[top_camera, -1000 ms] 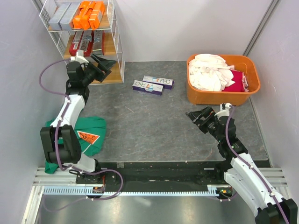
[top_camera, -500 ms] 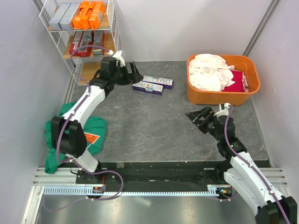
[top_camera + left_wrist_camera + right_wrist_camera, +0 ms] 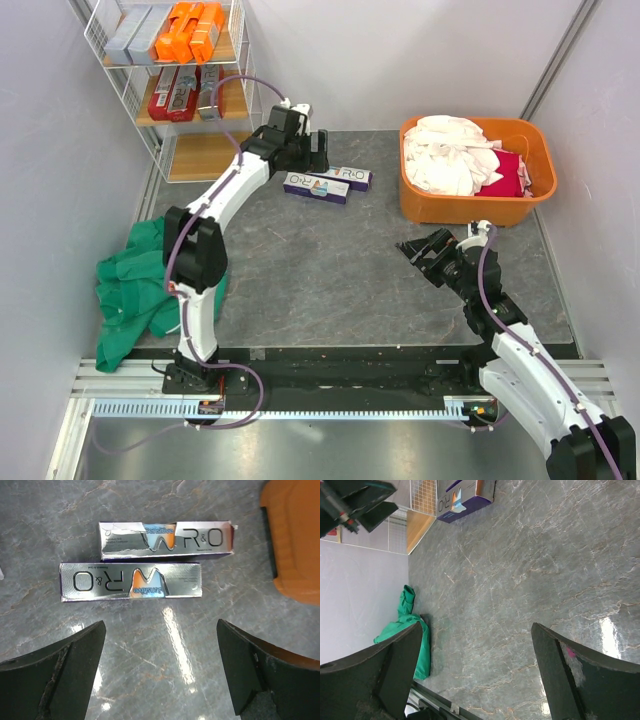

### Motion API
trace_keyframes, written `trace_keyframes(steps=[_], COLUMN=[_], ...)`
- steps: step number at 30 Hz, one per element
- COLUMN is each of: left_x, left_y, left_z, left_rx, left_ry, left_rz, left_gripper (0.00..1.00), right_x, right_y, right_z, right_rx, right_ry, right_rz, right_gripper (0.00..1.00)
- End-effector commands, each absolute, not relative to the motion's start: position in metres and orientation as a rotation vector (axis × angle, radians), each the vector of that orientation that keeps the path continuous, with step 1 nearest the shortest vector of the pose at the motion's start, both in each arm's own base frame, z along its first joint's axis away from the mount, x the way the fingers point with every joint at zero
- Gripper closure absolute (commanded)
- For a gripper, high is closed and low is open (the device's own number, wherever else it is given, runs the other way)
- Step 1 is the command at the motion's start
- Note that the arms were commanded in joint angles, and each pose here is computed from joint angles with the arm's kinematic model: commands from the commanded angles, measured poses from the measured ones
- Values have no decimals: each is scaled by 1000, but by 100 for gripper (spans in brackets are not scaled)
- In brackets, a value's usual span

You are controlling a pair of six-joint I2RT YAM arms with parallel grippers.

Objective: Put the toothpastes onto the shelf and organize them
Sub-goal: Move the toothpaste to the center of the board.

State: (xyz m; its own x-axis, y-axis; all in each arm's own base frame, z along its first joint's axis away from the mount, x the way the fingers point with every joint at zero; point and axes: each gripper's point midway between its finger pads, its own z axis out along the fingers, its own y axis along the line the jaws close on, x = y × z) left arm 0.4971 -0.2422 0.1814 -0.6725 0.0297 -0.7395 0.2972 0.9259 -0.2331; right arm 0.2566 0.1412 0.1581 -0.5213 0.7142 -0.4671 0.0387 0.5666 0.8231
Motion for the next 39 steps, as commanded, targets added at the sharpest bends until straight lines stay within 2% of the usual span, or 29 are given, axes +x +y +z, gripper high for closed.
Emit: trace_keyframes(steps=[1, 13, 22, 31, 39], left_x=[517, 585, 606, 577, 513], left_y=[-247, -282, -294, -307, -296], left_z=[168, 147, 115, 72, 35], left_rx=[241, 159, 107, 150, 166], left_ry=[2305, 2237, 2226, 2384, 2593], left_rz=[-358, -430, -471, -584, -521], left_gripper=[0, 0, 0, 0, 0], right_x=[260, 262, 264, 264, 262], right_y=[140, 139, 137, 138, 139], right_z=[160, 153, 149, 148, 153], right_rx=[582, 579, 587, 589, 587], right_ry=[1925, 1945, 1959, 1967, 1955], right_rz=[980, 956, 937, 943, 963], right_gripper=[2, 2, 2, 2, 2])
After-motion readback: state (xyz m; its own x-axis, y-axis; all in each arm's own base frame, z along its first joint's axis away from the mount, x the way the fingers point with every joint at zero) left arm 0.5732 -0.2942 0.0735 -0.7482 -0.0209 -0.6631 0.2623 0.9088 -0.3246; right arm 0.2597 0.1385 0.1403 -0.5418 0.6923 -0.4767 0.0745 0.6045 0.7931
